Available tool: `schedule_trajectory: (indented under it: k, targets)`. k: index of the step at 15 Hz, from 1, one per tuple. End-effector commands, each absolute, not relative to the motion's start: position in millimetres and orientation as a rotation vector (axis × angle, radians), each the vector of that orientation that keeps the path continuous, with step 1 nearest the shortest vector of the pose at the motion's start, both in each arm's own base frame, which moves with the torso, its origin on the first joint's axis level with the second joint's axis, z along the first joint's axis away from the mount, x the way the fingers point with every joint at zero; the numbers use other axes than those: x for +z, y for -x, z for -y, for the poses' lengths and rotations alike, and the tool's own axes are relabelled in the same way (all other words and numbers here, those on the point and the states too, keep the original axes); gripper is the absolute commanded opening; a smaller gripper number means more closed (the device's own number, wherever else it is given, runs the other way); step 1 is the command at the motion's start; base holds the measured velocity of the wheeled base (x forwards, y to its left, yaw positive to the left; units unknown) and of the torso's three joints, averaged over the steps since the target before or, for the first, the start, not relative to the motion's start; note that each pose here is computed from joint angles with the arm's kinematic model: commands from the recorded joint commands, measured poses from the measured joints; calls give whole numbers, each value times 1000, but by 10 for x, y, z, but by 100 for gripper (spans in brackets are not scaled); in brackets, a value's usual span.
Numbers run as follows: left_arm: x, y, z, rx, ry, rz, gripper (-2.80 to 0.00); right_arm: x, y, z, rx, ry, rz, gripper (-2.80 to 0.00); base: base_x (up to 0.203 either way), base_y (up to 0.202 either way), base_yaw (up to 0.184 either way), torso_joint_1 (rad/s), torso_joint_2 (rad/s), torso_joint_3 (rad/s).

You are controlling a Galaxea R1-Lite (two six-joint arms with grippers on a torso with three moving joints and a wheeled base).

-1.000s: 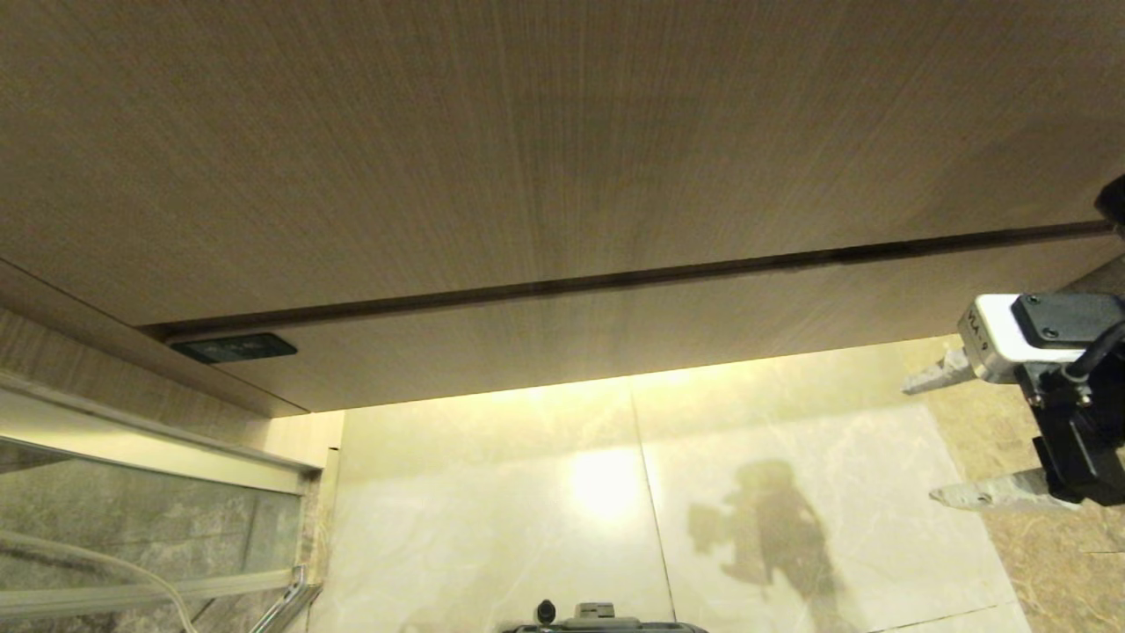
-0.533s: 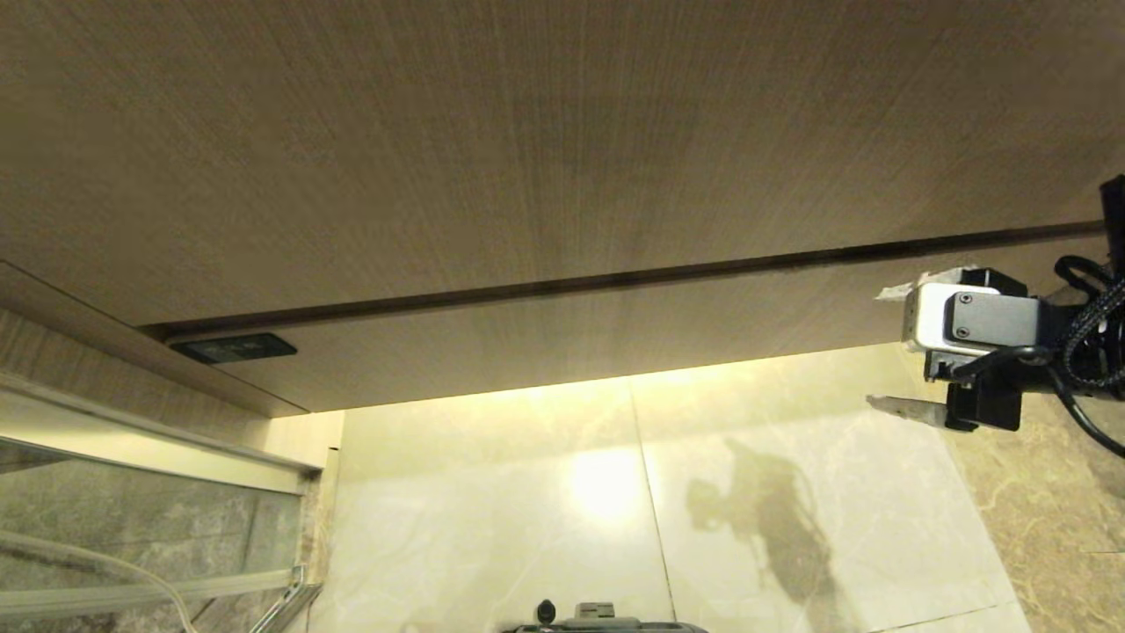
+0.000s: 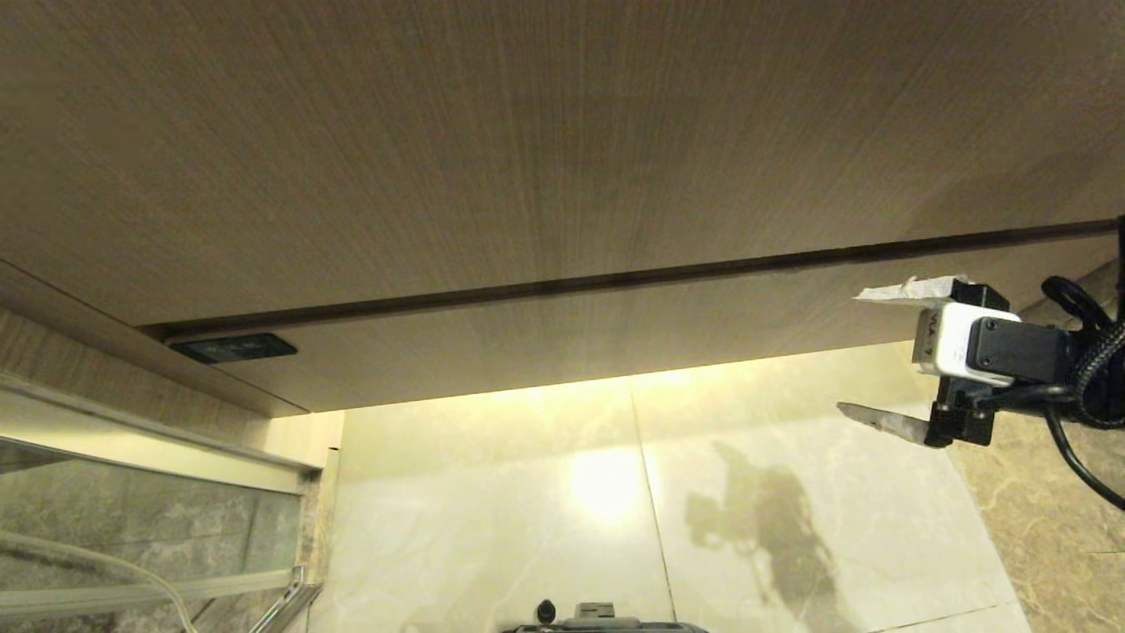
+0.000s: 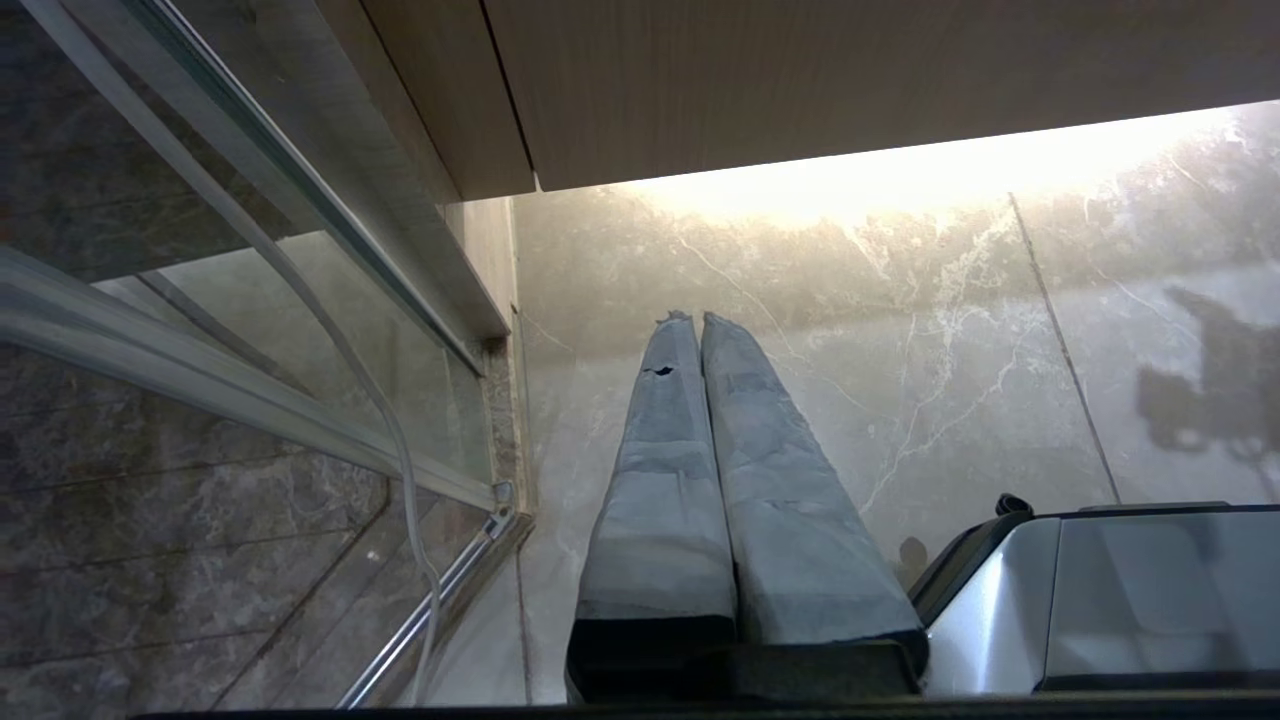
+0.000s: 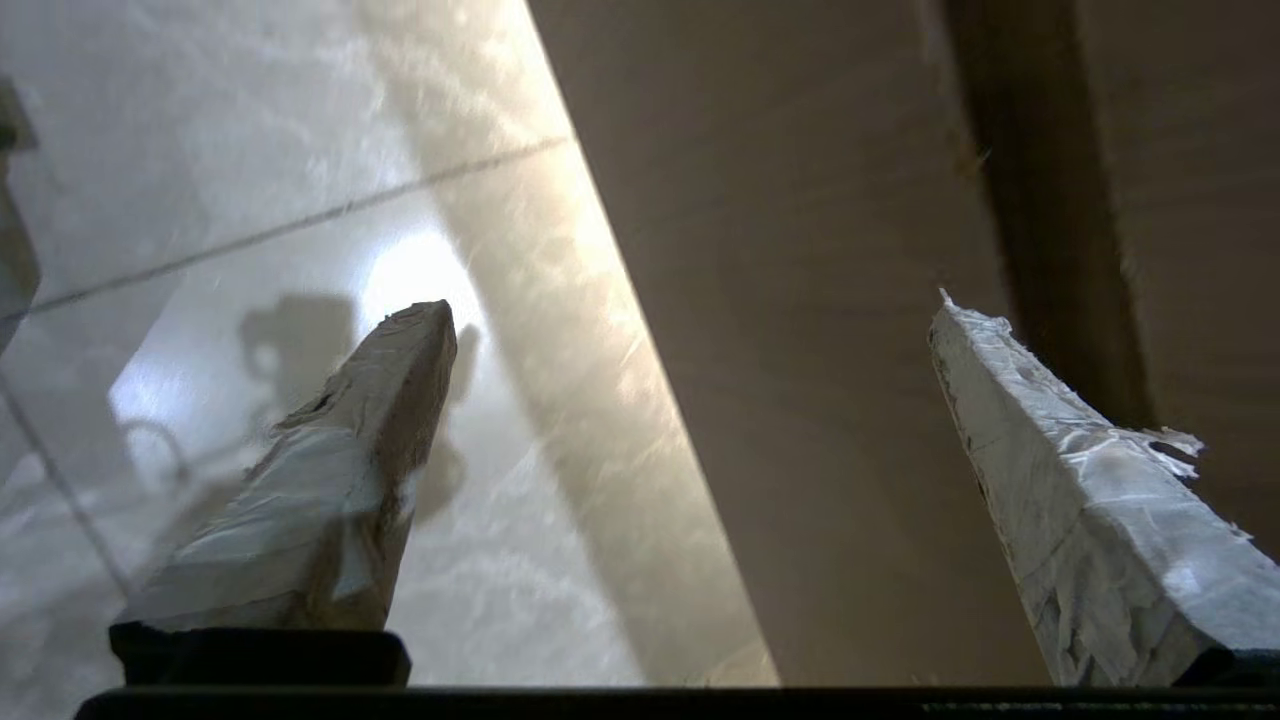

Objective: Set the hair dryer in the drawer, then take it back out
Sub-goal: Pull open the drawer

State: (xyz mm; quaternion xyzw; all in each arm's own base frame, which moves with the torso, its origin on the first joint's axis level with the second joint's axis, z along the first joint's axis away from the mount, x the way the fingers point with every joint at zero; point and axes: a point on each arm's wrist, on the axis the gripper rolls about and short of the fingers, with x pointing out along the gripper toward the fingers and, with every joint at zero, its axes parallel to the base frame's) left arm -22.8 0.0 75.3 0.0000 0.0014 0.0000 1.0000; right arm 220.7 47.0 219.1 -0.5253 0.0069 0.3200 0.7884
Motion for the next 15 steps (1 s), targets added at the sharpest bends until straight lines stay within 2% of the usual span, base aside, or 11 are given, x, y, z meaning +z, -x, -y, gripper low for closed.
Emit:
schedule_trajectory:
  k: [1, 15]
  targets:
    - [753, 229, 0, 0, 0, -2, -280, 2150, -2205, -475, 693, 1138, 25, 0, 0, 0, 0, 0, 0, 0]
    - [753, 229, 0, 0, 0, -1, -280, 2045, -2641, -557, 633, 1165, 131, 0, 0, 0, 0, 0, 0, 0]
